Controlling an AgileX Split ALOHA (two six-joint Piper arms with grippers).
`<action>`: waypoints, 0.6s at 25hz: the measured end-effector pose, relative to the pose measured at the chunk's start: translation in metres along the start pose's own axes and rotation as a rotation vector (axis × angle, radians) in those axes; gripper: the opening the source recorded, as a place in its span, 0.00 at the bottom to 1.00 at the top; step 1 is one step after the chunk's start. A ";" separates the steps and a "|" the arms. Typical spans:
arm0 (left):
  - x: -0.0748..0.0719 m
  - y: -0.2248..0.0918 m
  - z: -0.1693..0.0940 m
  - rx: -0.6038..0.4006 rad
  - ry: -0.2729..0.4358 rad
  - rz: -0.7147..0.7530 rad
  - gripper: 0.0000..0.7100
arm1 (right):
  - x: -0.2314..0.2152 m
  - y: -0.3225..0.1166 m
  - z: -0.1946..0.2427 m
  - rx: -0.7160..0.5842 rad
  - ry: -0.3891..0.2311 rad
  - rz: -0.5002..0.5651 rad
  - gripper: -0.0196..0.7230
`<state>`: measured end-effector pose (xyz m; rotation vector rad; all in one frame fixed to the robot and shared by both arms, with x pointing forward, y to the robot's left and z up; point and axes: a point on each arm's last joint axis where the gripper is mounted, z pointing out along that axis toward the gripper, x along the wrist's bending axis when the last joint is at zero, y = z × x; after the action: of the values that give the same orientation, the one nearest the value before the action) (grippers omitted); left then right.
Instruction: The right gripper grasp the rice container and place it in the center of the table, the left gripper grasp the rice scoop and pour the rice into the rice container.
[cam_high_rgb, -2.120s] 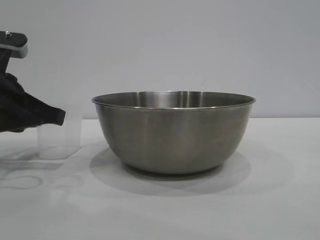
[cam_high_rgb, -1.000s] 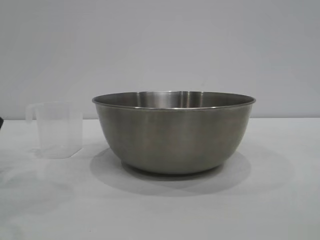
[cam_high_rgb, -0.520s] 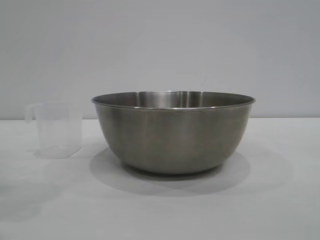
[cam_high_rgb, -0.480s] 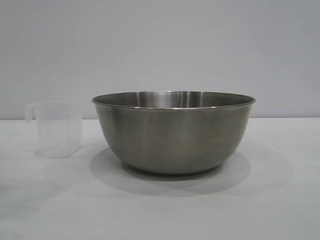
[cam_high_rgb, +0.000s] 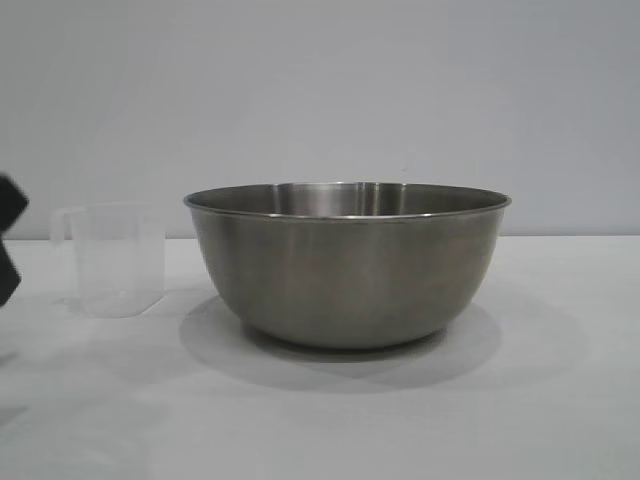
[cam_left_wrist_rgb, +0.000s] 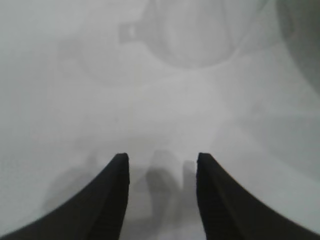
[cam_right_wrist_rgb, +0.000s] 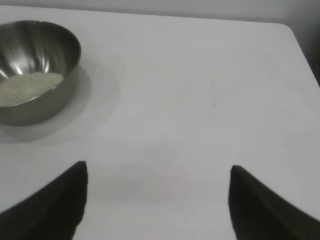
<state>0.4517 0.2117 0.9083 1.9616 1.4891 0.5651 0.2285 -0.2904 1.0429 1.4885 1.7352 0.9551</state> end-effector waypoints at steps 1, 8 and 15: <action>-0.002 0.004 -0.006 0.024 -0.023 -0.001 0.37 | 0.000 0.000 0.000 0.000 0.000 0.000 0.73; -0.018 0.046 -0.061 0.086 -0.177 0.012 0.37 | 0.000 0.000 0.000 0.000 0.000 0.000 0.73; -0.024 0.083 -0.123 0.024 -0.264 0.063 0.37 | 0.000 0.000 0.000 0.000 0.000 0.000 0.73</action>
<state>0.4228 0.1986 1.0550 2.0191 1.2801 0.3011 0.2285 -0.2904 1.0429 1.4885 1.7352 0.9551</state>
